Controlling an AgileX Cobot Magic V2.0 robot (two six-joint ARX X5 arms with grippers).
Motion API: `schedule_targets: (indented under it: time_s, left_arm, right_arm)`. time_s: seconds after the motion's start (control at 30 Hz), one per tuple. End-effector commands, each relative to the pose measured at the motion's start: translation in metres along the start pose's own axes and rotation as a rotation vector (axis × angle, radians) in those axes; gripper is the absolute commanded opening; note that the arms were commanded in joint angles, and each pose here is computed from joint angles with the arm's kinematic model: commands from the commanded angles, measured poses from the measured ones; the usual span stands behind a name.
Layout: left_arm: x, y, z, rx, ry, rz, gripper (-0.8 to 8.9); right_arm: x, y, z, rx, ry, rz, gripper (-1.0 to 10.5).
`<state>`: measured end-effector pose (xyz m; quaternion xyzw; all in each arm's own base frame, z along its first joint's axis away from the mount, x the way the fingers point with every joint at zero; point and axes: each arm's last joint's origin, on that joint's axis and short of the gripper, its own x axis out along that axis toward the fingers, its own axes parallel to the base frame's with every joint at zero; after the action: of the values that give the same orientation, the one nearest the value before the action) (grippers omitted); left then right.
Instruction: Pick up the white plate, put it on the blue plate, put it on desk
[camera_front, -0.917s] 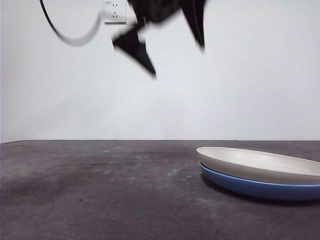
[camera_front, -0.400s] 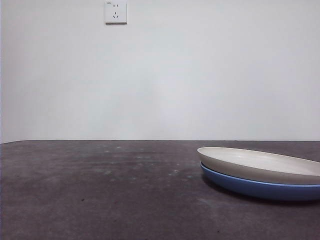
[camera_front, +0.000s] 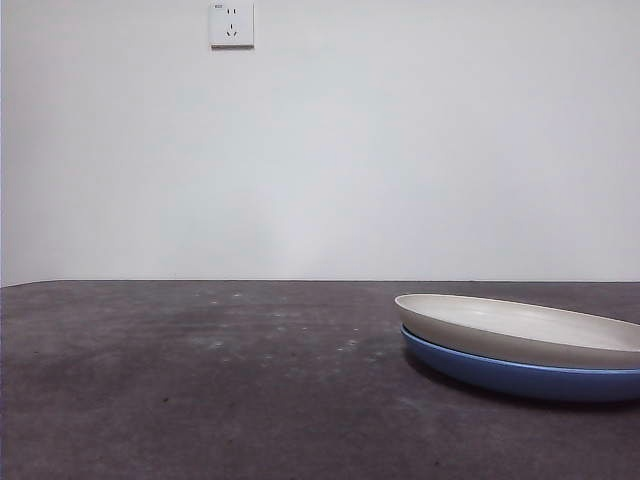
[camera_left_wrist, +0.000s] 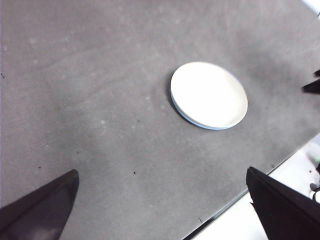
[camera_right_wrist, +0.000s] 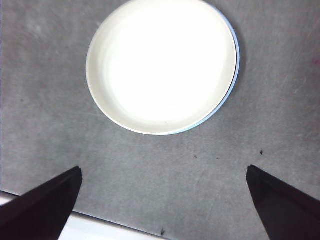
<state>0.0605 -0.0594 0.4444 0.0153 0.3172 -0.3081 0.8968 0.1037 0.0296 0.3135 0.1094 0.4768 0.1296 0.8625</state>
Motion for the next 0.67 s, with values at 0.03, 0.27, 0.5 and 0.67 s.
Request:
schedule_targets:
  time_s: [0.03,0.27,0.5,0.67]
  left_arm:
    - [-0.007,0.003,-0.012,-0.036,-0.031,-0.01,6.56]
    - [-0.009,0.011,-0.04,-0.056,-0.052,0.011,6.56]
    - [-0.006,0.014,-0.05,-0.067,-0.037,0.014,6.56]
    - [-0.006,0.014,-0.051,-0.067,-0.034,0.015,6.56]
  right_arm:
    - [0.012,-0.001,0.006,-0.01,0.007,0.001,5.6]
    - [0.047,-0.007,0.023,0.013,0.025,-0.016,5.5]
    - [0.084,-0.019,0.045,0.047,0.072,-0.026,5.5]
    - [0.106,-0.031,0.056,0.064,0.093,-0.052,5.5]
